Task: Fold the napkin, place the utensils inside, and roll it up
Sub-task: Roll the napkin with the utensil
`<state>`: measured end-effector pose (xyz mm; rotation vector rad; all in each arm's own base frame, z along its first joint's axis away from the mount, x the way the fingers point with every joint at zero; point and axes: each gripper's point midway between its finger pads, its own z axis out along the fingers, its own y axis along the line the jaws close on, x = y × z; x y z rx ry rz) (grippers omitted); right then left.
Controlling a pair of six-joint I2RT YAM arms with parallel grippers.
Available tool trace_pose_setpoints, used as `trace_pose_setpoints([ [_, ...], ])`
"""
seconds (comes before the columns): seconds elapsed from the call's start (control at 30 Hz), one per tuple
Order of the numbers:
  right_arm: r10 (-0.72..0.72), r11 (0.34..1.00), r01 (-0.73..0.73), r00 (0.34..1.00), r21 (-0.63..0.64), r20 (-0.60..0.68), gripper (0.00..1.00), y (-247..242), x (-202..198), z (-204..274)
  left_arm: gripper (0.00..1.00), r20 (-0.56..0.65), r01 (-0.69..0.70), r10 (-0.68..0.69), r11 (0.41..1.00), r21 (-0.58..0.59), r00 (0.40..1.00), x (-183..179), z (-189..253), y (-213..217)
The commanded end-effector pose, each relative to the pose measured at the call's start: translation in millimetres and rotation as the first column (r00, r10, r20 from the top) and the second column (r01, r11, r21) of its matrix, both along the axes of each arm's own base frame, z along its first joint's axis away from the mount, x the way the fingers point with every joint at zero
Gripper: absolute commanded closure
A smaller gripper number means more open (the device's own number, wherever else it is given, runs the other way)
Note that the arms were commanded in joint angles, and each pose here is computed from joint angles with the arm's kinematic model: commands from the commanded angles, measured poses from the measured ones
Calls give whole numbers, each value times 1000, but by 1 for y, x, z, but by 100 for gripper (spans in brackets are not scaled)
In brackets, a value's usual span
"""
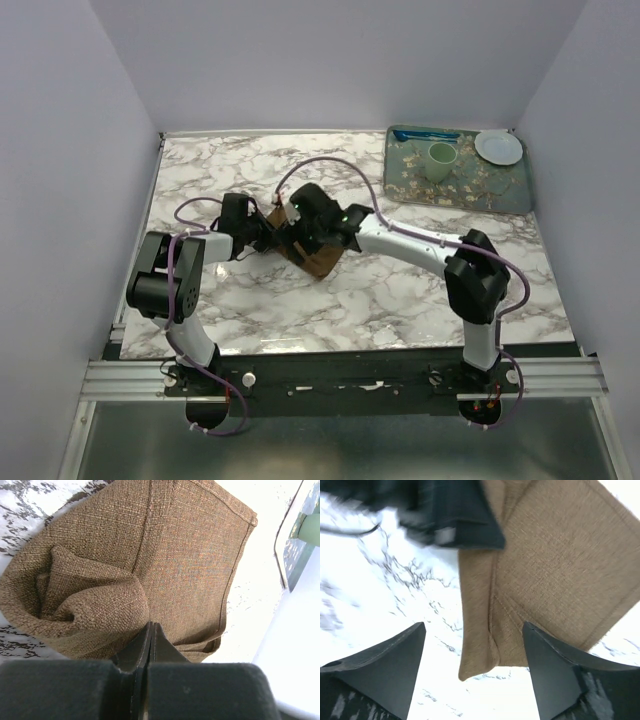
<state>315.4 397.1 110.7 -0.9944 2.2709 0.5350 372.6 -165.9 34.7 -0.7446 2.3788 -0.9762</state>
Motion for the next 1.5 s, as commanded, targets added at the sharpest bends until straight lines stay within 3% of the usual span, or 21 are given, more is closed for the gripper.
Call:
trace_pose_setpoints([
  [0.0,69,950,62,916,-308,396,13,-17,6,-6,98,-112,-23,33,996,89,993,-17,-35,16],
  [0.13,167,927,23,868,-374,467,12,5,-10,-17,98,-127,-23,34,996,89,991,-18,-39,17],
  [0.37,182,895,40,878,-445,444,14,10,-8,-58,99,-132,-18,28,997,80,991,-19,-39,17],
  [0.57,144,903,33,916,-428,374,26,8,-9,-85,99,-129,-17,27,997,79,991,-18,-37,17],
  [0.6,127,907,41,922,-418,366,33,6,-7,-87,99,-127,-13,23,997,82,992,-18,-36,17],
  [0.8,42,956,19,979,-292,201,58,-4,-11,-95,99,-116,0,9,997,74,993,-15,-30,15],
  [0.93,58,980,-44,996,-193,65,66,-1,-20,-98,98,-90,17,-10,997,79,996,-9,-20,15],
  [1.1,64,997,-69,989,-39,-132,72,6,-29,-100,67,4,29,-30,991,127,1000,11,27,22],
  [1.17,88,996,-80,968,47,-236,74,7,-32,-97,60,53,15,-23,989,150,998,18,48,30],
  [1.3,128,985,-74,921,156,-368,76,8,-35,-92,58,110,-15,-3,986,167,994,26,80,43],
  [1.47,213,954,-34,779,299,-590,76,12,-41,-91,60,133,-1,-13,995,104,991,16,93,35],
])
